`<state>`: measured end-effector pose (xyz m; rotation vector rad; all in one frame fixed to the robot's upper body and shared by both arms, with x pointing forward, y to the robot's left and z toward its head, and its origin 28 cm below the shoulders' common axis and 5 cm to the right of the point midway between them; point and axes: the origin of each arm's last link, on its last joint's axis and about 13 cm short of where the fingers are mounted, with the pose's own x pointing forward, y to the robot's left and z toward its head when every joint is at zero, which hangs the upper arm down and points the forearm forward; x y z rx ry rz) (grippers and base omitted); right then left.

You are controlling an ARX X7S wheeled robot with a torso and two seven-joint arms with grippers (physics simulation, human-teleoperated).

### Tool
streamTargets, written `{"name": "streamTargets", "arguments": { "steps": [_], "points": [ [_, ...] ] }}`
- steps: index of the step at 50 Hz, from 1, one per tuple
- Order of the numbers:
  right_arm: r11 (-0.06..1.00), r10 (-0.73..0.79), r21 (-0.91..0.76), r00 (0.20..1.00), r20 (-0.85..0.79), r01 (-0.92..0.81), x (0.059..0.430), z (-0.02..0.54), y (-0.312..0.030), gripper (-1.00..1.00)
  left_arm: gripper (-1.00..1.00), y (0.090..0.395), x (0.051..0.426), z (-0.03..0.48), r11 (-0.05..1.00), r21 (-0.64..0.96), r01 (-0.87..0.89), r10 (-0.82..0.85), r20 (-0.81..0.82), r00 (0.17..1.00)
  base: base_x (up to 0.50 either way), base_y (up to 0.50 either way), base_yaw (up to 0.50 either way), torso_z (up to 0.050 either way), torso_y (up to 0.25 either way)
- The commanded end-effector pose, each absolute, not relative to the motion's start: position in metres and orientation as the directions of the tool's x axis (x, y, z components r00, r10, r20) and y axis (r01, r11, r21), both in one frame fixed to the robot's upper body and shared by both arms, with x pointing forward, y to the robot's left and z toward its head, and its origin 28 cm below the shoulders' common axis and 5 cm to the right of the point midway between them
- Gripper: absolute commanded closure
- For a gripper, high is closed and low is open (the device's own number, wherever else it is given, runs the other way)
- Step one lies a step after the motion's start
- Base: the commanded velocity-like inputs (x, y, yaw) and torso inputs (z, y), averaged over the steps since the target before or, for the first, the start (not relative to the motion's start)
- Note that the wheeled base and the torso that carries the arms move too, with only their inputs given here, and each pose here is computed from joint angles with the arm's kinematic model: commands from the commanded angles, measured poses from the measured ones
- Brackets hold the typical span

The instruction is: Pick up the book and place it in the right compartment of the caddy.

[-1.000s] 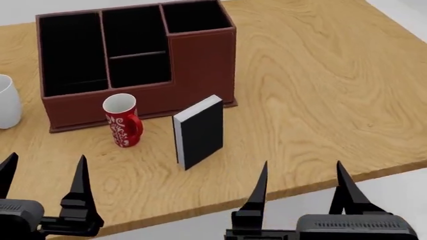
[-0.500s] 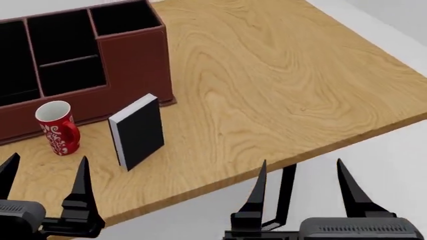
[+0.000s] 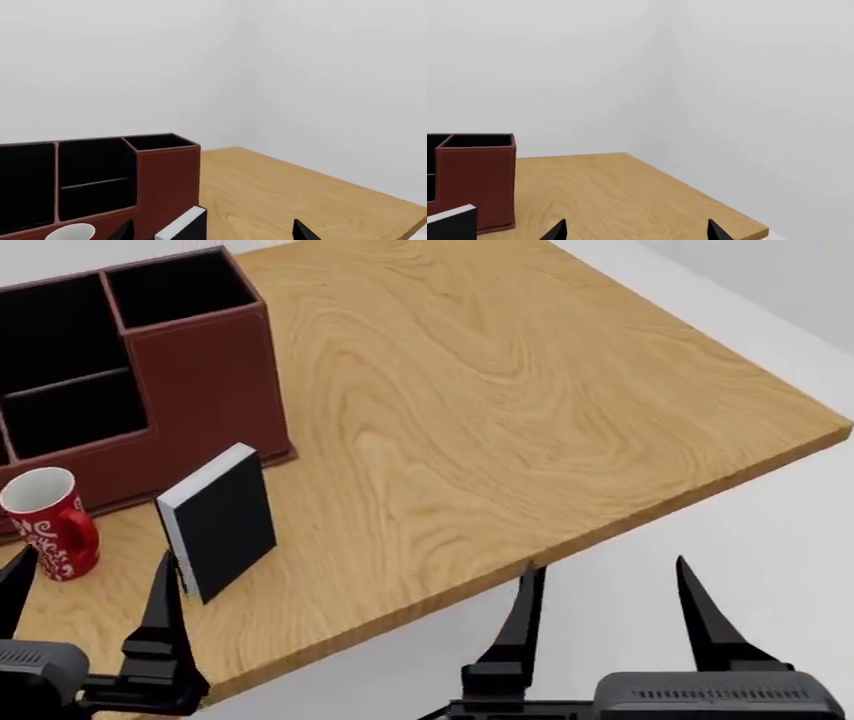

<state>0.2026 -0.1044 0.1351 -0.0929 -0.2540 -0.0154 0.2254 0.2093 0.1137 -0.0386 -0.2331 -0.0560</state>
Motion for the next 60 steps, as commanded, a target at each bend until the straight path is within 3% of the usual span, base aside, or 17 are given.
{"name": "streamTargets", "arguments": {
  "steps": [1,17,45,60],
  "points": [
    [0.993,0.009,-0.116,0.97,0.243,0.02,0.2031,0.1359,-0.1023,-1.0,-1.0,0.2111,0.226,0.1146,0.998,-0.027,0.049,-0.042,0.233,0.972,0.51,0.17,0.0,0.0,0.0],
    [0.991,0.055,-0.131,0.963,0.262,-0.02,0.2023,0.1355,-0.1,-1.0,-1.0,0.2098,0.2251,0.1141,0.999,0.01,0.035,-0.036,0.264,0.964,0.53,0.11,0.0,0.0,0.0],
    [0.99,0.096,-0.125,0.957,0.274,-0.064,0.203,0.1343,-0.0992,-1.0,-1.0,0.2098,0.2223,0.1164,0.997,-0.009,0.073,-0.069,0.253,0.965,0.44,-0.23,0.0,0.0,0.001],
    [0.991,-0.007,-0.13,0.964,0.265,0.043,0.2052,0.1363,-0.0999,-1.0,-1.0,0.2099,0.2205,0.1192,0.997,-0.011,0.081,-0.076,0.256,0.964,0.34,-0.2,0.0,0.0,0.002]
  ]
}}
